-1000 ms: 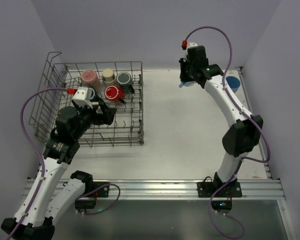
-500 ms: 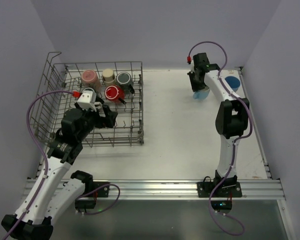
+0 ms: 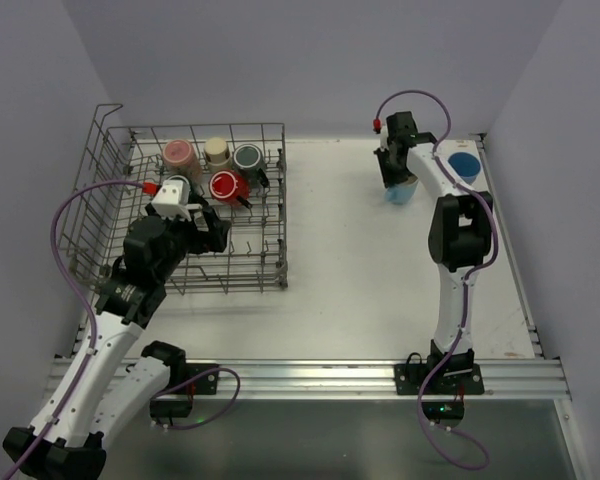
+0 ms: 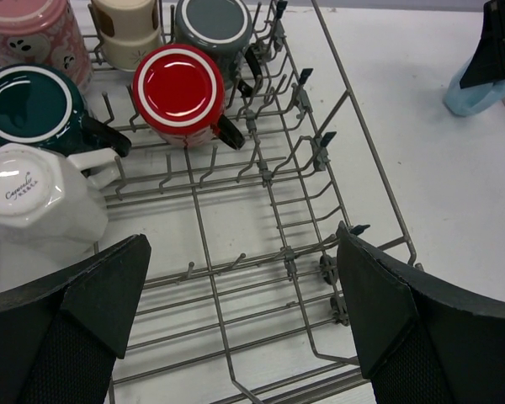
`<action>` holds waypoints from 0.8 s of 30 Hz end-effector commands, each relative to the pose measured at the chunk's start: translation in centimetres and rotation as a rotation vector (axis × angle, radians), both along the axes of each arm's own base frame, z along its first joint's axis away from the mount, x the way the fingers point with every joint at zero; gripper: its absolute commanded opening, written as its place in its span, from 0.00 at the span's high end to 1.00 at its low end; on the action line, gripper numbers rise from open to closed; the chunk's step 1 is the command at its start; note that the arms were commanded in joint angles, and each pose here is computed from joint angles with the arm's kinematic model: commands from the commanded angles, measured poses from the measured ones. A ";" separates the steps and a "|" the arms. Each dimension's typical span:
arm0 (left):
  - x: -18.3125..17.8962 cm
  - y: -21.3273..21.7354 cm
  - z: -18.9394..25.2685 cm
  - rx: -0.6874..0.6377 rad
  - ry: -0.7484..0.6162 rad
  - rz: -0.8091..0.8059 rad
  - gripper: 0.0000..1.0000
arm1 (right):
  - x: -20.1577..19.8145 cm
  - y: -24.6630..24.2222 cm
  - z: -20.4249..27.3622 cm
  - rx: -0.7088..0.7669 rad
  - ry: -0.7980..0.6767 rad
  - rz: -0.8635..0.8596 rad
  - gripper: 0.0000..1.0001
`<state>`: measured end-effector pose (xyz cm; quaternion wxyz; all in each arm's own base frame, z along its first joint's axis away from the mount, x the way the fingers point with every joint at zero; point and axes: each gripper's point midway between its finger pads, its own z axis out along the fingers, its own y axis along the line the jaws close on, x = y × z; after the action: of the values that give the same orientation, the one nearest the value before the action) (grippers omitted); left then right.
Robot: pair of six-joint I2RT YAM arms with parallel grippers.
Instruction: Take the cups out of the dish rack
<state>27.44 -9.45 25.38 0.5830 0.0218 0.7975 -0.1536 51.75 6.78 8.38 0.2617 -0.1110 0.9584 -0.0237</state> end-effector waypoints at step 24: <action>2.2 5.3 1.3 0.064 0.036 0.345 0.00 | 1.6 0.3 13.1 0.152 -0.327 -0.042 0.13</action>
<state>29.10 -5.58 23.67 0.5573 -0.0531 0.8273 -0.0462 52.79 6.37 12.00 0.3131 -0.0807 0.9463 -0.0027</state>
